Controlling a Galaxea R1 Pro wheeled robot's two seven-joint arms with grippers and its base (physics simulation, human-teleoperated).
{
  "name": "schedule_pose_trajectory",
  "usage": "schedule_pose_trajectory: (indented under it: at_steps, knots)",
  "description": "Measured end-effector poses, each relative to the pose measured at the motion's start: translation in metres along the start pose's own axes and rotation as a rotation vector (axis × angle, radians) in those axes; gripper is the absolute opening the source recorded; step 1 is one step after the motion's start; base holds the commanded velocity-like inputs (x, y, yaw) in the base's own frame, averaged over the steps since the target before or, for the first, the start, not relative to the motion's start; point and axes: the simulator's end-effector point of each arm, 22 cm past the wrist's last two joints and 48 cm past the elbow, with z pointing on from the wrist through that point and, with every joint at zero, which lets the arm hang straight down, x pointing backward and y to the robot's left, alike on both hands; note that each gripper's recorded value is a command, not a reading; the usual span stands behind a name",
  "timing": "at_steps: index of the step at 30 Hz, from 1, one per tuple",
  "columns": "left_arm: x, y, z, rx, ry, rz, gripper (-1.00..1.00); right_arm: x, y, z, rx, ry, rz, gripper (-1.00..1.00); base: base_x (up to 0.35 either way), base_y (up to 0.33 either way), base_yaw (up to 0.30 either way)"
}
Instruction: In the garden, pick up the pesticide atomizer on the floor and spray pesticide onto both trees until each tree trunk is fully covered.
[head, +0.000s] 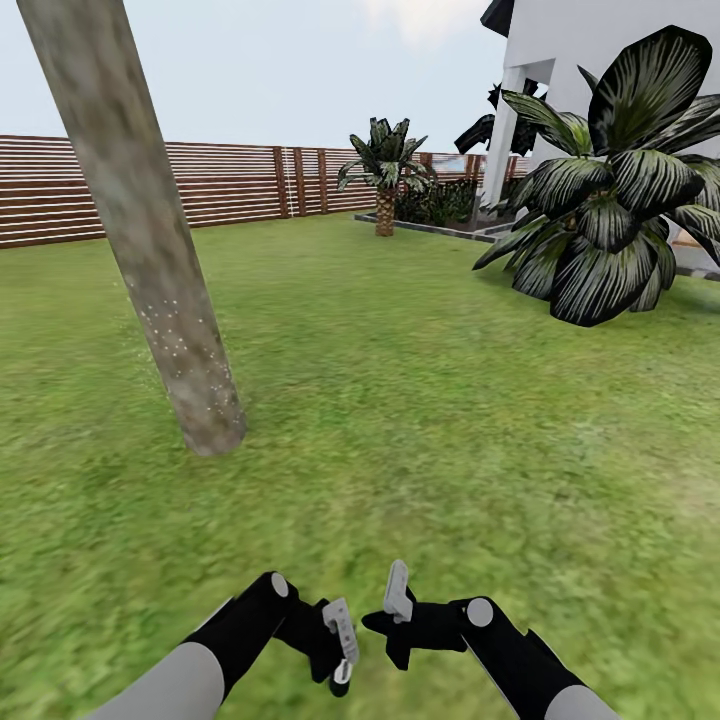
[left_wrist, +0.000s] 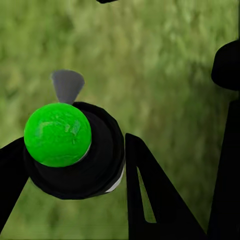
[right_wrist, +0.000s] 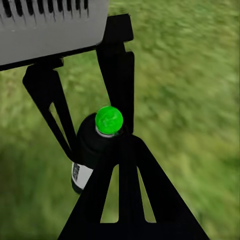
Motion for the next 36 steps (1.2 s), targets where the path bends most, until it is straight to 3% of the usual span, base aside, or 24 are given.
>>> schedule_pose_trajectory:
  at_steps: [10,15,27,32,36]
  knots:
    - [-0.012,-0.007,0.005,0.012,-0.014,0.008,-1.00,0.000,0.000,0.000,-0.001,0.000,-0.001,-1.00,0.000,0.000,0.000]
    - [-0.020,-0.011,0.004,0.033,-0.051,-0.015,-1.00,0.000,0.000,0.000,-0.001,0.000,-0.001,-1.00,0.000,0.000,0.000]
    - [-0.016,-0.010,0.003,0.035,-0.048,-0.018,-1.00,0.000,0.000,0.000,-0.001,0.000,0.000,-1.00,0.000,0.000,0.000]
    - [0.024,-0.002,-0.003,0.024,0.012,-0.051,-1.00,0.000,0.000,0.000,-0.001,0.000,-0.001,-1.00,0.000,0.000,0.000]
    - [0.087,0.025,-0.030,-0.026,0.092,-0.098,-1.00,0.001,0.001,0.000,-0.002,0.002,-0.001,-1.00,0.000,0.000,0.000]
